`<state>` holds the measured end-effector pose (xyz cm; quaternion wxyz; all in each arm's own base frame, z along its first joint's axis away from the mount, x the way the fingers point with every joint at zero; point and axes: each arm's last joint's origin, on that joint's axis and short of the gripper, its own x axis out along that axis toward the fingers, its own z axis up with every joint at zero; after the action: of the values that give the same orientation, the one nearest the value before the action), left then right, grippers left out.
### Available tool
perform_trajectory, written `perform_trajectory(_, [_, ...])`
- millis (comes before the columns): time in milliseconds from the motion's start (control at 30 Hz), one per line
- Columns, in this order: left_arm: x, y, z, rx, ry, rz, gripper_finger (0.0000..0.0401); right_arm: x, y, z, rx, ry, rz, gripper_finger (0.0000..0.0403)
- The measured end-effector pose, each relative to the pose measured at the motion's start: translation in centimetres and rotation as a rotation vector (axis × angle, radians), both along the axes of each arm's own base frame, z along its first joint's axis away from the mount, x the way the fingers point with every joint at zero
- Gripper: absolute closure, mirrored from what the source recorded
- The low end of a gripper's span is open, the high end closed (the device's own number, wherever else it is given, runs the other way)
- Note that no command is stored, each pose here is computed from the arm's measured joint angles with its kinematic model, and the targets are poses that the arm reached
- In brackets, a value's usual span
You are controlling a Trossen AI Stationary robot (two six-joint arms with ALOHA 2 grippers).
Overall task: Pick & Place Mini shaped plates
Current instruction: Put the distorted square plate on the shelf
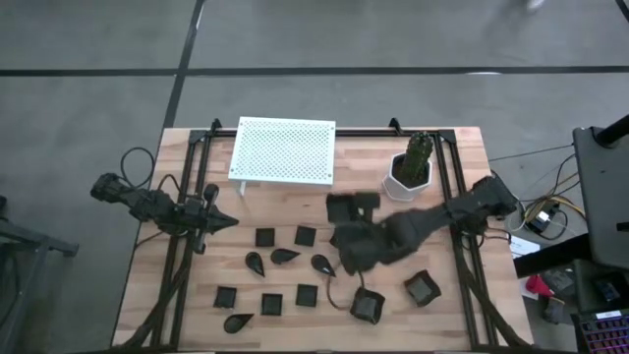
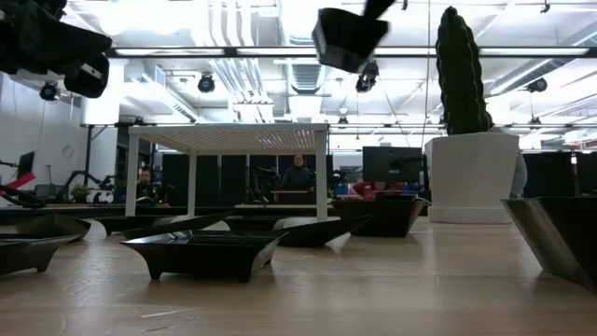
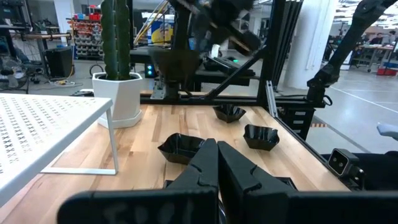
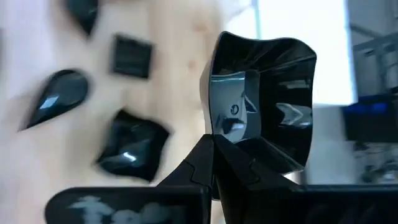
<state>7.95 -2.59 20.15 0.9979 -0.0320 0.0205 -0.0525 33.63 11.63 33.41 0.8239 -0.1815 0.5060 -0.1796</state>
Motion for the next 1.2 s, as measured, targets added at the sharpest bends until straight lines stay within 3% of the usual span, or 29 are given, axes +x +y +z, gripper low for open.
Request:
perform_trajectory(333, [0.0,0.0,0.0,0.0,0.0,0.0,0.0401,1.9,-6.5,3.0,-0.125,-0.002,-0.011,0.0394])
perform_trajectory(633, [0.0,0.0,0.0,0.0,0.0,0.0,0.0401,3.6,-11.1,2.9,-0.184,-0.028,-0.018,0.0394])
perform_trajectory(1000, [0.0,0.0,0.0,0.0,0.0,0.0,0.0401,5.5,-16.5,1.3,-0.169,-0.006,-0.03,0.0394])
perform_trajectory(1200, [0.0,0.0,0.0,0.0,0.0,-0.001,0.0401,5.8,-18.6,0.4,-0.102,-0.003,-0.035,0.0394])
